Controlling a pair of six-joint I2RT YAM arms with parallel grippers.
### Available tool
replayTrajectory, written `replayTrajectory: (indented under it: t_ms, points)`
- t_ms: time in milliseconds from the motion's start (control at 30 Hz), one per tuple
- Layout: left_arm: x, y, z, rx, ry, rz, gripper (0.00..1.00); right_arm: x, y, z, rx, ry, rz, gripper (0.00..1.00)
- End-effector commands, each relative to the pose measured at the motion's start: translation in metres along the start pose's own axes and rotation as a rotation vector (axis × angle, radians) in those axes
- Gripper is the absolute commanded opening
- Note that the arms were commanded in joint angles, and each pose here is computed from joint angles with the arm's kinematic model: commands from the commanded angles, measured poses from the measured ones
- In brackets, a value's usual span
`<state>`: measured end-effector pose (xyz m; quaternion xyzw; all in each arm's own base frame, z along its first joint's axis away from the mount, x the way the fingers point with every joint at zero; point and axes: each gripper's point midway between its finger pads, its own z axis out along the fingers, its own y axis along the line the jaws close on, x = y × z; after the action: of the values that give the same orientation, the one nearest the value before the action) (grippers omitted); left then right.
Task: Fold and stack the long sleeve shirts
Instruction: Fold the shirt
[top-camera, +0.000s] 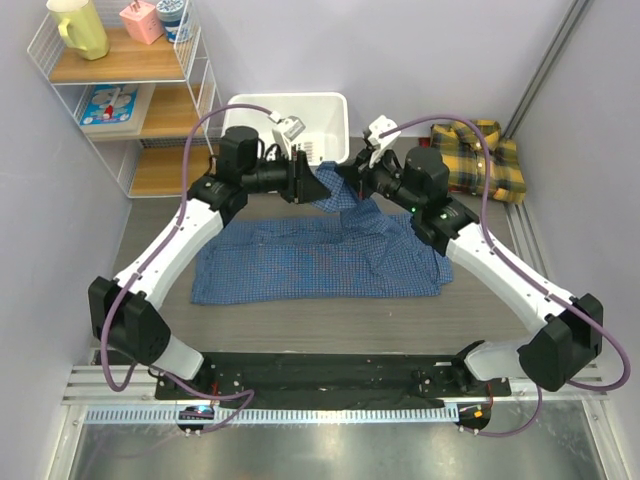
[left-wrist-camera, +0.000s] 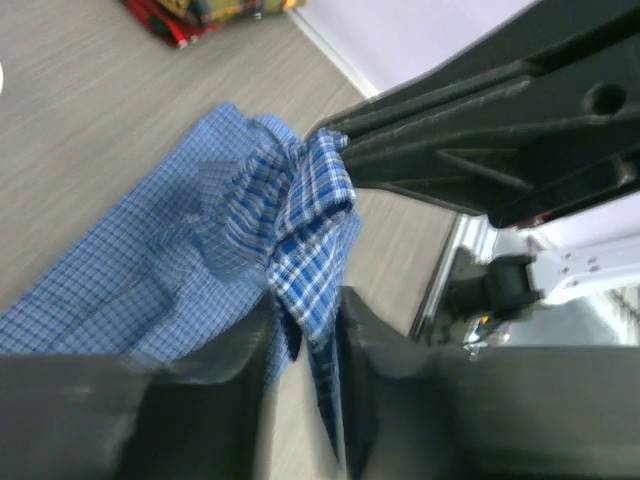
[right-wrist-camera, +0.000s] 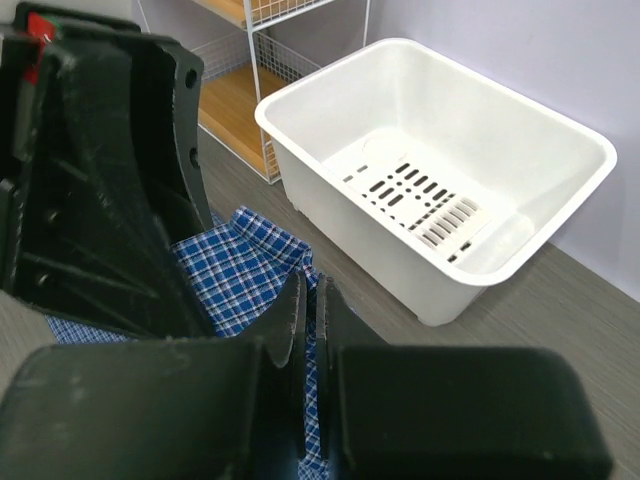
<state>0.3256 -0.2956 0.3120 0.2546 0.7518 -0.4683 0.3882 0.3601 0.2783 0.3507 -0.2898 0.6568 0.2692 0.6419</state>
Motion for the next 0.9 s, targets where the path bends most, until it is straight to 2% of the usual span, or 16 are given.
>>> replayTrajectory:
  t_ms: [0,33,67,100,133,167,200,233,267,300,367,400,500,633,767,867]
  points:
    - [-0.041,-0.009,-0.002,-0.016,-0.095,0.121,0.13,-0.043,-0.003,-0.019,0.010,-0.133,-0.031,0.01]
    - [-0.043,-0.006,-0.003,-0.044,-0.089,0.157,0.07,-0.042,-0.006,-0.021,0.018,-0.131,-0.032,0.02]
    - [-0.060,-0.009,-0.008,-0.066,-0.110,0.257,0.00,-0.046,-0.012,-0.026,0.038,-0.141,-0.037,0.08]
    - [-0.061,0.001,-0.005,-0.118,-0.090,0.306,0.00,-0.046,-0.016,-0.029,0.048,-0.139,-0.040,0.24]
    - [-0.054,0.004,-0.007,-0.137,-0.041,0.336,0.00,-0.046,-0.021,-0.032,0.059,-0.135,-0.043,0.33]
    - [-0.064,0.004,-0.010,-0.146,-0.036,0.488,0.00,-0.046,-0.036,-0.040,0.097,-0.129,-0.051,0.42]
    - [-0.059,0.005,-0.006,-0.147,-0.001,0.544,0.00,-0.045,-0.042,-0.043,0.107,-0.122,-0.055,0.60]
    - [-0.052,0.010,-0.007,-0.171,0.045,0.585,0.00,-0.042,-0.050,-0.047,0.122,-0.113,-0.064,0.66]
    - [-0.057,0.013,-0.008,-0.167,0.066,0.727,0.00,-0.037,-0.056,-0.052,0.134,-0.090,-0.070,0.70]
    - [-0.054,0.012,-0.006,-0.157,0.089,0.784,0.00,-0.035,-0.073,-0.061,0.173,-0.081,-0.084,0.74]
    - [-0.059,0.018,-0.008,-0.185,0.110,0.910,0.00,-0.020,-0.081,-0.067,0.151,-0.033,-0.089,0.78]
    - [-0.062,0.021,-0.009,-0.182,0.121,1.020,0.00,-0.016,-0.097,-0.075,0.183,-0.015,-0.100,0.80]
    - [-0.075,0.024,-0.009,-0.207,0.106,1.139,0.00,0.007,-0.104,-0.084,0.135,0.056,-0.100,0.81]
    - [-0.081,0.023,-0.003,-0.188,0.080,1.212,0.00,0.045,-0.112,-0.094,0.039,0.159,-0.135,0.76]
    - [-0.089,0.017,-0.001,-0.178,0.031,1.245,0.00,0.081,-0.097,-0.096,-0.118,0.231,-0.187,0.79]
    - [-0.098,0.007,-0.003,-0.167,-0.038,1.266,0.00,0.112,-0.100,-0.091,-0.168,0.275,-0.222,0.81]
